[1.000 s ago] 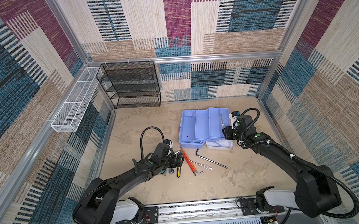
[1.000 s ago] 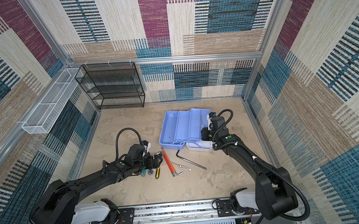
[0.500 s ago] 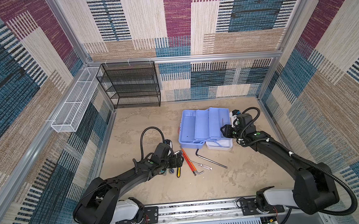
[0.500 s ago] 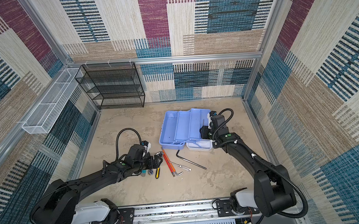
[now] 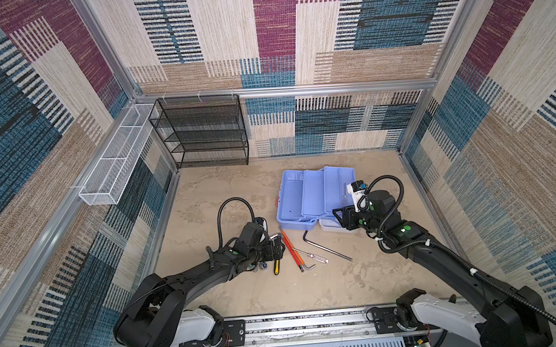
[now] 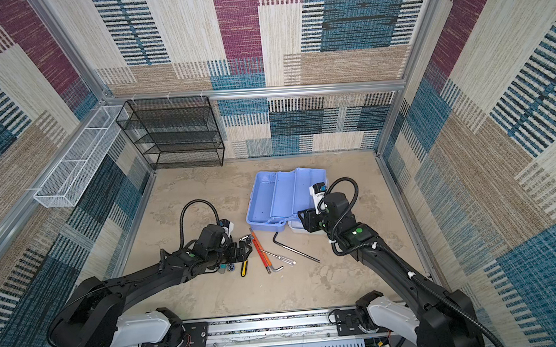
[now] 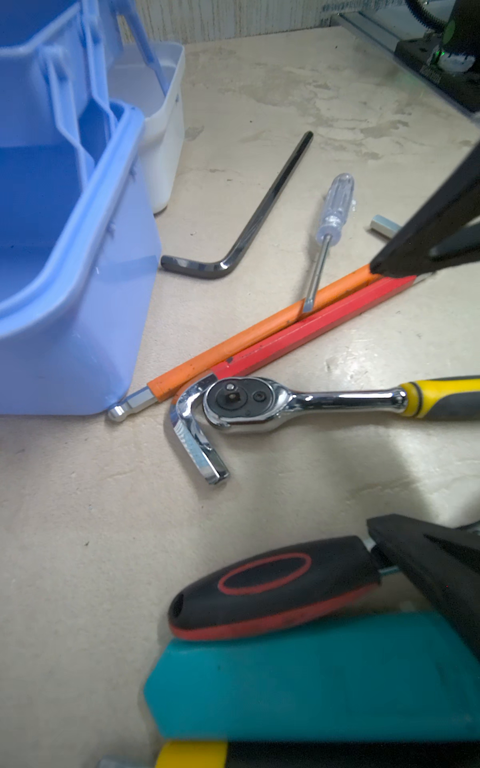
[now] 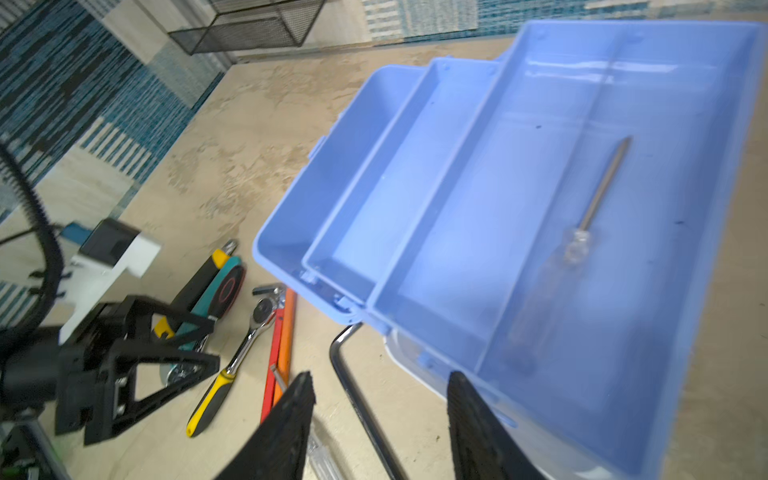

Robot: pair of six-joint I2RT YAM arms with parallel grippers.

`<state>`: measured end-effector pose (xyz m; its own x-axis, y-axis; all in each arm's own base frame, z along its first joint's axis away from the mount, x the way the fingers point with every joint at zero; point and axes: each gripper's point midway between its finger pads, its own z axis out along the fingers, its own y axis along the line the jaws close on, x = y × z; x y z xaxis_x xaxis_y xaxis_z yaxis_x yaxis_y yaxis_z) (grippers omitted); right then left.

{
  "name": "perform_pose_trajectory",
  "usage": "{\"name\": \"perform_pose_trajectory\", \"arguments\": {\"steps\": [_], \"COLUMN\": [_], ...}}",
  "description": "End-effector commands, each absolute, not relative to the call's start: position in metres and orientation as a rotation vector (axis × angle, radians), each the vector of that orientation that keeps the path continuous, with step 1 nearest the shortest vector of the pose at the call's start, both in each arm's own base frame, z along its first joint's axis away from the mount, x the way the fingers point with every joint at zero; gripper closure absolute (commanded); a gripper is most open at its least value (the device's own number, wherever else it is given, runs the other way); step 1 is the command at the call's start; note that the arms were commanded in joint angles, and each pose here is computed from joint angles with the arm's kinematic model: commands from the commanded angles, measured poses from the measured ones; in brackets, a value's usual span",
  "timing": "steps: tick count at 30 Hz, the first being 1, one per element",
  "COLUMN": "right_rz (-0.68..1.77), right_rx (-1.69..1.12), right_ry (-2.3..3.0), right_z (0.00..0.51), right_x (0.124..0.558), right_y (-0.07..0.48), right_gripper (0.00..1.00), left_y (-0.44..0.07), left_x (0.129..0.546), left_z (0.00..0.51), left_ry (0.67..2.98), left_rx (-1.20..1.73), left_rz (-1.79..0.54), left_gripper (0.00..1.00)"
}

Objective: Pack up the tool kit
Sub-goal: 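Move the right gripper back down over the second clear-handled screwdriver, then close the right gripper on the second clear-handled screwdriver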

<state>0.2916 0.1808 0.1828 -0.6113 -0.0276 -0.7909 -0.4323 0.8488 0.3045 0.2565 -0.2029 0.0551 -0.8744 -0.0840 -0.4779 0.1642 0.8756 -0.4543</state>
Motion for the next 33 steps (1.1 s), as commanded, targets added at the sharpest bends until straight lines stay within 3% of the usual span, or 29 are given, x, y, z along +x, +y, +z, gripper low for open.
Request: {"name": "perform_pose_trajectory", "arguments": {"steps": [1,12,19,24,33], "right_rz": [0.587,0.492,0.327,0.176,0.123], "right_rx": [-0.446,-0.830,-1.130,-1.340,-1.480], "right_ry": [2.126,2.221,2.229,2.257,2.282], "right_z": [0.180,0.129,0.109,0.080,0.054], "right_x": [0.282,0.232,0.224,0.222,0.212], "right_y": [0.193,0.250,0.279,0.271,0.262], "right_gripper": [0.47,0.46,0.46,0.51,0.53], "left_y": [-0.202,-0.190,-0.181,-0.176,-0.172], "left_x": [0.260,0.257,0.254,0.251,0.249], "left_z": [0.058,0.062,0.064,0.064,0.064], "left_ry": [2.526,2.504,2.488,2.483,2.474], "left_rx": [0.034,0.001,-0.010,-0.012,-0.005], "left_rz": [-0.681,-0.633,-0.597,-0.584,-0.562], "left_gripper": [0.07,0.03,0.01,0.00,0.00]}}
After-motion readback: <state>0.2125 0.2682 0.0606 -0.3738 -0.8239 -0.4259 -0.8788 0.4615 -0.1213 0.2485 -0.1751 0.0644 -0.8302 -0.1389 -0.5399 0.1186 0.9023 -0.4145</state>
